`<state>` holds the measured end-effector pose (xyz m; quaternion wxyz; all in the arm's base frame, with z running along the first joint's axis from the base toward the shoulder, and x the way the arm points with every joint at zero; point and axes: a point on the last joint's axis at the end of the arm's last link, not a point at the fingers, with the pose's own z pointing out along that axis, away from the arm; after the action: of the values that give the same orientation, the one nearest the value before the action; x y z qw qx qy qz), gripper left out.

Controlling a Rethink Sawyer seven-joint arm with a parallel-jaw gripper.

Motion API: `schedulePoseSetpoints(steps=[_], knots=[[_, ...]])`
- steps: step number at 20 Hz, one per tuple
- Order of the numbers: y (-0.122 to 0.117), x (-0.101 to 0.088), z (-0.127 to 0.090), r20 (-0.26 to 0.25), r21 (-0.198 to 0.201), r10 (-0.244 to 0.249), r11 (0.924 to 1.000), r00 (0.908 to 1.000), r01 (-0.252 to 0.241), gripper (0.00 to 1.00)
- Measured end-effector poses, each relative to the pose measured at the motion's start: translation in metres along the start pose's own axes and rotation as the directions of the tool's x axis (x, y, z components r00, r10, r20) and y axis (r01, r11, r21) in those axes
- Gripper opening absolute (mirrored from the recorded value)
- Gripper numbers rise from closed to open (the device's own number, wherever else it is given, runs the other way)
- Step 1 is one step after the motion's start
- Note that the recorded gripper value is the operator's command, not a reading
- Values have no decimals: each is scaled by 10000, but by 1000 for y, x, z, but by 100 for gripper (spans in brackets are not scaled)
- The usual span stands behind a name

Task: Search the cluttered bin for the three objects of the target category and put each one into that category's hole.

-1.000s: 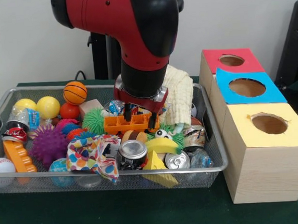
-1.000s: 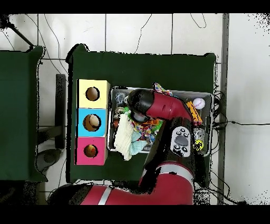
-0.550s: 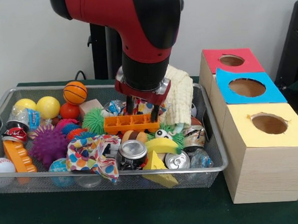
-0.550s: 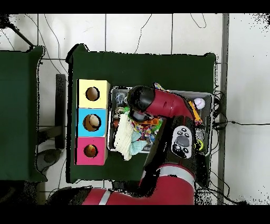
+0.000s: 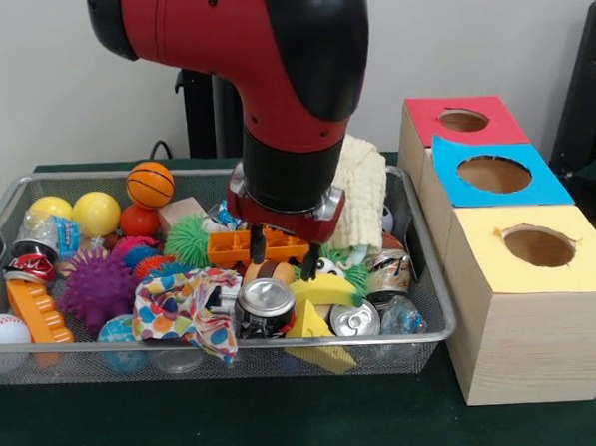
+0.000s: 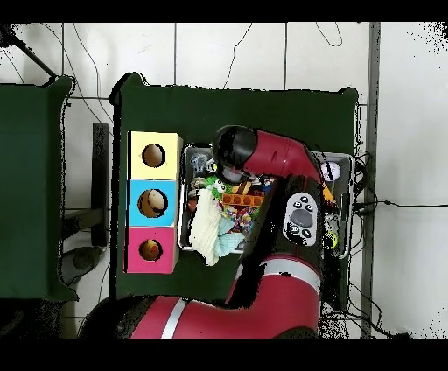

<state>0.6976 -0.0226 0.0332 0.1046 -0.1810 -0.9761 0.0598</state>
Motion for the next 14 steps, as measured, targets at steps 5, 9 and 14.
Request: schedulePoseSetpoints(steps=[5, 9, 14], knots=[[10, -16, 3, 72, -119, -12, 9999, 10000, 13, 100], [20, -22, 5, -15, -194, -68, 9998, 10000, 68, 100], [31, -22, 3, -85, -243, -157, 9996, 9998, 155, 100]])
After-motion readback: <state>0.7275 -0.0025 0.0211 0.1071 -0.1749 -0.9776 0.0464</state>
